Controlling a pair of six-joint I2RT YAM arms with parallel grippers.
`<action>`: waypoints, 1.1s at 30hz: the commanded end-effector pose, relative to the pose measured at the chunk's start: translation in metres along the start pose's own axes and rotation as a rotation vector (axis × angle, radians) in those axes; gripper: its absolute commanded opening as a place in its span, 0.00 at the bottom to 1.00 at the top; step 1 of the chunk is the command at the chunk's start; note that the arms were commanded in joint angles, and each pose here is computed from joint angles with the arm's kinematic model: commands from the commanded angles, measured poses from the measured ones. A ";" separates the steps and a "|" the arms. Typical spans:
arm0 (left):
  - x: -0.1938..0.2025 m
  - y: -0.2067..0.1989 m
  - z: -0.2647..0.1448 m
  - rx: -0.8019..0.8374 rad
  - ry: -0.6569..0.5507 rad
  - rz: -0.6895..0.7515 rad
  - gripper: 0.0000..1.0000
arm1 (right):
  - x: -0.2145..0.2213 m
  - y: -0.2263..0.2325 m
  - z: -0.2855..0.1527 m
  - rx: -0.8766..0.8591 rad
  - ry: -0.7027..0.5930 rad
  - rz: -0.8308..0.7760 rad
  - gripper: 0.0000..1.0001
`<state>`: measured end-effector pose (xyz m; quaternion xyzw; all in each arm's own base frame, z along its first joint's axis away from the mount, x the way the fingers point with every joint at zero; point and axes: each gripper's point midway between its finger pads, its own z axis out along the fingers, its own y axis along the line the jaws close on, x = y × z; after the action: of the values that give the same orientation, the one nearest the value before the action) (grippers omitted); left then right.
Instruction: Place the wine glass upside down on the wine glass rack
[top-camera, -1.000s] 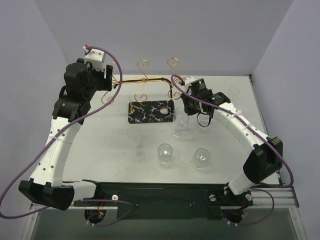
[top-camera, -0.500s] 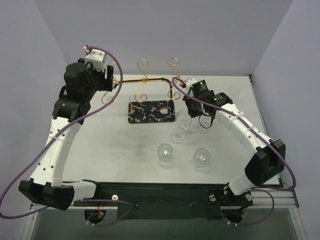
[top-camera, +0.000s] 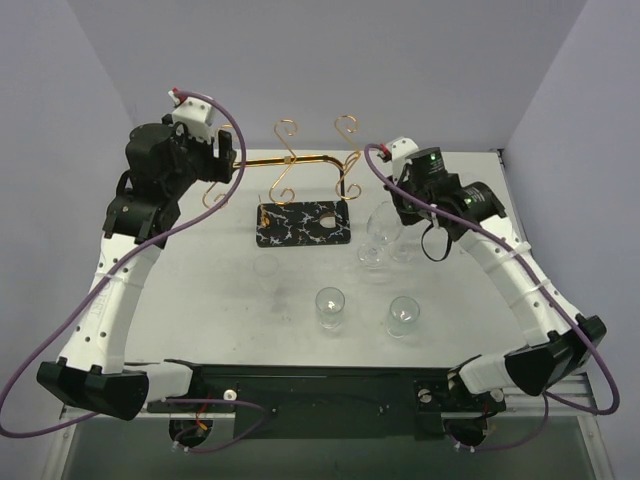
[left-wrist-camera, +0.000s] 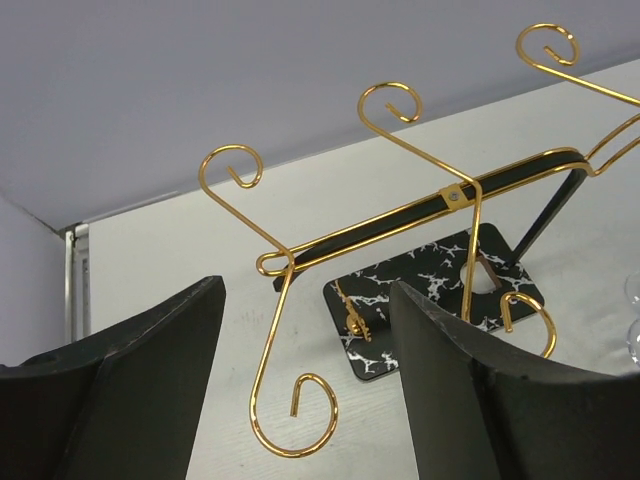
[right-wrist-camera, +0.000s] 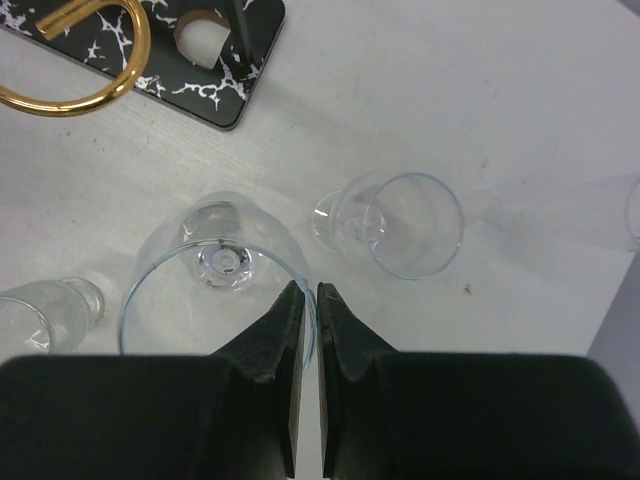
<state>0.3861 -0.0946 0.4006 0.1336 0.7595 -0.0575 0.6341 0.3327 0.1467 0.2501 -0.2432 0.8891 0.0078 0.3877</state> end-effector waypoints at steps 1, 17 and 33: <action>-0.046 -0.019 -0.014 0.110 -0.118 -0.039 0.78 | -0.042 -0.020 -0.066 0.048 -0.170 -0.006 0.00; -0.070 -0.170 -0.033 0.599 -0.104 -0.056 0.87 | -0.103 -0.047 -0.213 0.087 -0.522 -0.043 0.00; -0.041 -0.284 -0.021 0.995 0.119 -0.333 0.84 | -0.121 -0.042 -0.254 0.026 -0.652 -0.015 0.00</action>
<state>0.3094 -0.3468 0.3962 0.2879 0.7252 -0.4436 0.4410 0.2521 0.1070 0.4891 -0.2436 0.7488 0.0484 0.6144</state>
